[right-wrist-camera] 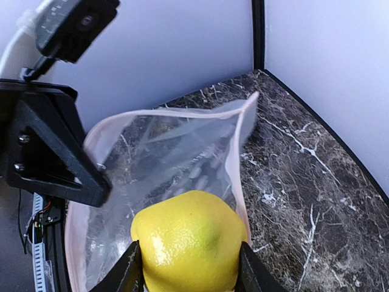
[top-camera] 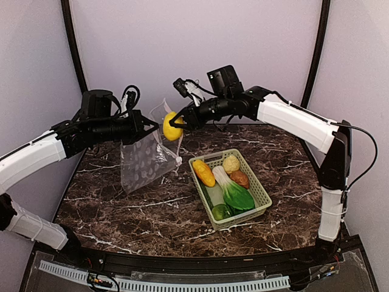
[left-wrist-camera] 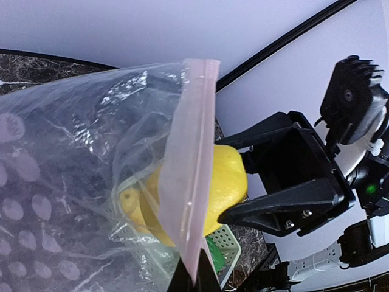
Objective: Place the food in the zip-top bag and seal the zipper
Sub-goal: Place the fake fruit in the zipper food storage bag.
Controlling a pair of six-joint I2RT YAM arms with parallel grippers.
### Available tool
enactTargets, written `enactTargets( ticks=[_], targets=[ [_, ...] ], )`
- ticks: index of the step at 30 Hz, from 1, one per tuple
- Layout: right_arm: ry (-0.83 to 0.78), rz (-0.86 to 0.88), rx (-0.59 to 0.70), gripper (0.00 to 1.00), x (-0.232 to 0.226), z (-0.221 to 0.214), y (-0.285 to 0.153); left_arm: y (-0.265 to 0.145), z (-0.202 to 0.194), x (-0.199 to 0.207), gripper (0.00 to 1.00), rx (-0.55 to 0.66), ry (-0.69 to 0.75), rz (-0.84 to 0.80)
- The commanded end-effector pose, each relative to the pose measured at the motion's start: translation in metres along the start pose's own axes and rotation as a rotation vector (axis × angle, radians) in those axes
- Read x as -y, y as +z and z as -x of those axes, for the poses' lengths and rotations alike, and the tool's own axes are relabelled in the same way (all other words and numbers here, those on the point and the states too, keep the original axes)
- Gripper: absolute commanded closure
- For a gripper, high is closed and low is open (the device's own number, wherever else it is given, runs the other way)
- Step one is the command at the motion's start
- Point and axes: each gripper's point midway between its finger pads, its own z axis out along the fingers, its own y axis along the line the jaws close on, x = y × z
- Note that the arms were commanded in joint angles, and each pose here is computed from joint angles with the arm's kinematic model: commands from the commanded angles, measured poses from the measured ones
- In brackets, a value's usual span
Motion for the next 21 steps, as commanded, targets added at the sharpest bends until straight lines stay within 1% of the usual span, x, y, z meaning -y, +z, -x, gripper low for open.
enactTargets(
  ticks=[1,6,10,11,14,16,19,21],
  targets=[
    [-0.025,-0.104,-0.009,0.76,0.014,-0.007,0.010,-0.005,-0.007,0.003,0.99,-0.011,0.004,-0.022],
    [-0.057,-0.053,-0.024,0.74,-0.011,-0.010,0.021,0.003,-0.009,-0.004,0.99,-0.014,0.005,-0.010],
    [-0.035,0.064,-0.018,0.72,-0.034,-0.007,0.026,0.005,-0.010,-0.008,0.99,-0.015,0.020,0.010],
    [-0.029,0.078,-0.019,0.67,-0.036,-0.008,0.027,0.005,-0.010,-0.009,0.99,-0.014,0.025,0.014],
    [-0.022,0.075,-0.037,0.46,-0.034,-0.011,0.029,0.001,-0.010,-0.010,0.99,-0.011,0.033,0.022],
    [-0.037,0.051,-0.037,0.37,-0.031,-0.009,0.026,-0.002,-0.010,-0.013,0.99,-0.003,0.039,0.036],
    [-0.076,0.034,-0.016,0.28,-0.034,0.001,0.014,-0.006,-0.009,-0.017,0.99,0.008,0.055,0.056],
    [-0.101,0.032,0.001,0.26,-0.038,0.009,0.005,-0.008,-0.010,-0.021,0.99,0.011,0.070,0.077]
  ],
)
